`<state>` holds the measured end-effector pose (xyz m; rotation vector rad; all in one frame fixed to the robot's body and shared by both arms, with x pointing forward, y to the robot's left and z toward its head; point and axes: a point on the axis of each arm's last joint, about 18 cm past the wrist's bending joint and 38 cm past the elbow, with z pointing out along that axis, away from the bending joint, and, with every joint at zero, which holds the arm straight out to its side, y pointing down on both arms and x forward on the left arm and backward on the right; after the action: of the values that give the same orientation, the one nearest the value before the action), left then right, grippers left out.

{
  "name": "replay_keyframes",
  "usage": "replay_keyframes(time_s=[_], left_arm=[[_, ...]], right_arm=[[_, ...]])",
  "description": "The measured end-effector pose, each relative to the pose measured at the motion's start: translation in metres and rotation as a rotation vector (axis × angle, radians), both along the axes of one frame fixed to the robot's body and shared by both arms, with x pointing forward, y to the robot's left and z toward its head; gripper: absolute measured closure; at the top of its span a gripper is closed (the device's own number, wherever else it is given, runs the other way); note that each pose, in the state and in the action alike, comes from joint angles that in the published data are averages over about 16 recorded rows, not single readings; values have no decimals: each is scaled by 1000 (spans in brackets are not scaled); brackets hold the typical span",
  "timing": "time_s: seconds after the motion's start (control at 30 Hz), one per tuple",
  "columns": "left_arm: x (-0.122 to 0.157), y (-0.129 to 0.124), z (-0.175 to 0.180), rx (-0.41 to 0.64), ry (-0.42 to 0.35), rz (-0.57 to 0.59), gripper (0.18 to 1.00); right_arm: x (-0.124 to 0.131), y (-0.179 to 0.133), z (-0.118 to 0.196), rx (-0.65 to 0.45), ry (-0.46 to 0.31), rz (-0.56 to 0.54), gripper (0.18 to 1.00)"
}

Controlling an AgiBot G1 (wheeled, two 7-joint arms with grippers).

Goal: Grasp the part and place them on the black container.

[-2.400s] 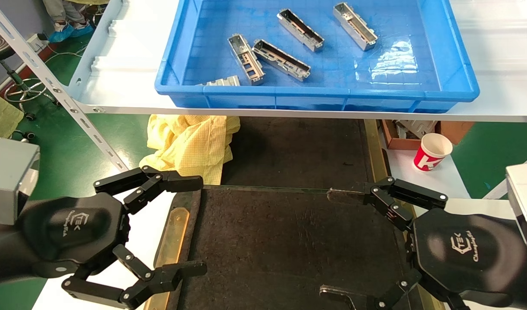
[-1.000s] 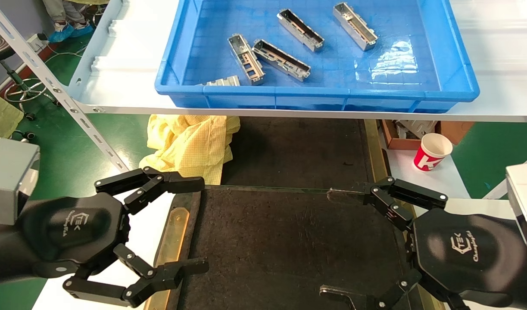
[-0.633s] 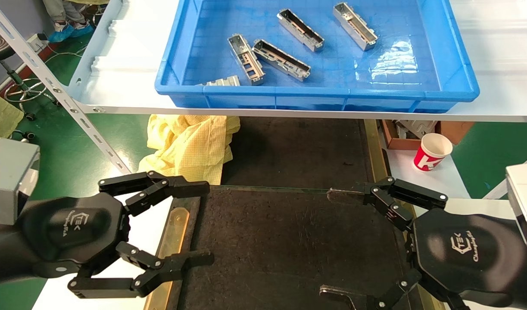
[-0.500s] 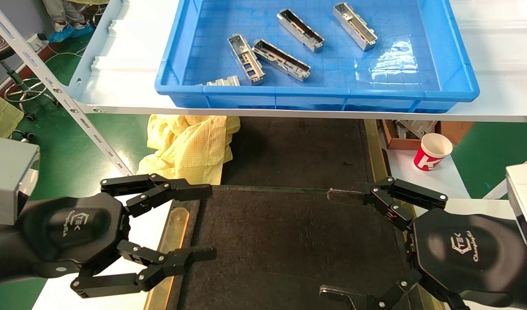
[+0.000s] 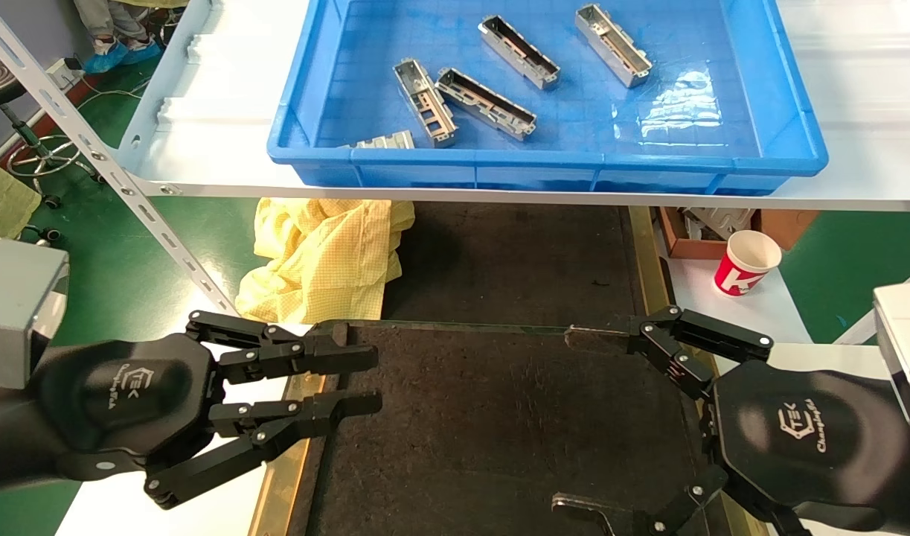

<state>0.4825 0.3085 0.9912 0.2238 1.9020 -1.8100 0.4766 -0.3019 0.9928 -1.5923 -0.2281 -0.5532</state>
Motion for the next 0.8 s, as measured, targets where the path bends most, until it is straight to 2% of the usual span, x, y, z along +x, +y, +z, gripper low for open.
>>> replay_keyframes(time_s=[0.27, 0.47, 0.63, 0.8], left_arm=[[0, 0, 0, 0, 0, 0, 888], [0, 0, 0, 0, 0, 0, 951], [0, 0, 0, 0, 0, 0, 978], [0, 0, 0, 0, 0, 0, 990]], right_arm=[[0, 0, 0, 0, 0, 0, 178], [2, -1, 8, 0, -20, -16, 178], [9, -3, 30, 3, -55, -62, 178], [24, -5, 64, 23, -100, -137, 178]])
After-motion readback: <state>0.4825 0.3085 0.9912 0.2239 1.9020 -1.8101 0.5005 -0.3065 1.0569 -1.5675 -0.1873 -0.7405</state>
